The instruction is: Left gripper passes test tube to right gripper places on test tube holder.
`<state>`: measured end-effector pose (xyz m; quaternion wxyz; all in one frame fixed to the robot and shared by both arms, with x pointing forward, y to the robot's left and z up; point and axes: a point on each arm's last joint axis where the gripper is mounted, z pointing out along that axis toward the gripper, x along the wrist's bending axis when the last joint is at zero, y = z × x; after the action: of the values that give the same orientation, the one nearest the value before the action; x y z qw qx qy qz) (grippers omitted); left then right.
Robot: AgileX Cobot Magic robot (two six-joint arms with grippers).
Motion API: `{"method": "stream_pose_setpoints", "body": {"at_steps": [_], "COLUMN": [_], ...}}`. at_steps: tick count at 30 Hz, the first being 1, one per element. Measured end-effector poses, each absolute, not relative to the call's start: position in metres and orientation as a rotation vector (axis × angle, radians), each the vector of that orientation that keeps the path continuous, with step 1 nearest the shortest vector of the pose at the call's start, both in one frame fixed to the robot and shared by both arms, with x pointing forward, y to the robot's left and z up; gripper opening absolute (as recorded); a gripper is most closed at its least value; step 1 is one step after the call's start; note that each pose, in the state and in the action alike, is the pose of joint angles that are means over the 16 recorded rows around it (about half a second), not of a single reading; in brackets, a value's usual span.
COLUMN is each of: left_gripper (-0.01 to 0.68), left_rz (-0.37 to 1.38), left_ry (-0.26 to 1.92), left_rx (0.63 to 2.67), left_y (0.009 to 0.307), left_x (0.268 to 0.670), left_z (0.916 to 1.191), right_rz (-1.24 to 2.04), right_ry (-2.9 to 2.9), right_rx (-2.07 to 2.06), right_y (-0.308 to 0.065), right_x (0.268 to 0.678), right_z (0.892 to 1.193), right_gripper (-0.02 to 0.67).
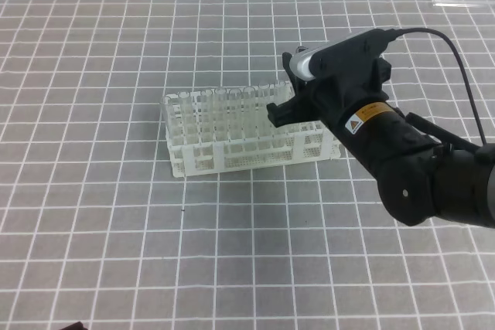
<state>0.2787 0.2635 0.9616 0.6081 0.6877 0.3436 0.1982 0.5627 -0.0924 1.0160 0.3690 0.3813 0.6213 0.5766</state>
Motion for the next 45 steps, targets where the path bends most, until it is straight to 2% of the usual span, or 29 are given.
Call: {"method": "stream_pose_setpoints", "body": {"at_steps": [12, 26, 31, 35, 45], "left_gripper": [-0.001, -0.001, -0.001, -0.002, -0.002], "left_rz": [0.457, 0.456, 0.456, 0.456, 0.457], "left_ry": [0.795, 0.799, 0.798, 0.797, 0.796], "left_rx": [1.591, 1.594, 1.594, 1.593, 1.592], "left_y": [0.263, 0.263, 0.263, 0.263, 0.263], "left_x": [0.279, 0.279, 0.279, 0.279, 0.279], "left_z": [0.962, 0.963, 0.962, 0.962, 0.962], "right_rz": [1.482, 1.484, 1.488, 1.494, 1.556], "right_ry": [1.606, 1.595, 1.606, 1.636, 1.693], "right_rx": [0.999, 1.044, 1.063, 1.068, 1.034], "right_y": [-0.092, -0.095, -0.099, -0.104, -0.142], "right_x": [0.563, 0.561, 0.555, 0.543, 0.476], "right_z": [1.015, 1.02, 1.033, 1.052, 1.116], "right_gripper": [0.129, 0.301, 0.329, 0.294, 0.087]}}
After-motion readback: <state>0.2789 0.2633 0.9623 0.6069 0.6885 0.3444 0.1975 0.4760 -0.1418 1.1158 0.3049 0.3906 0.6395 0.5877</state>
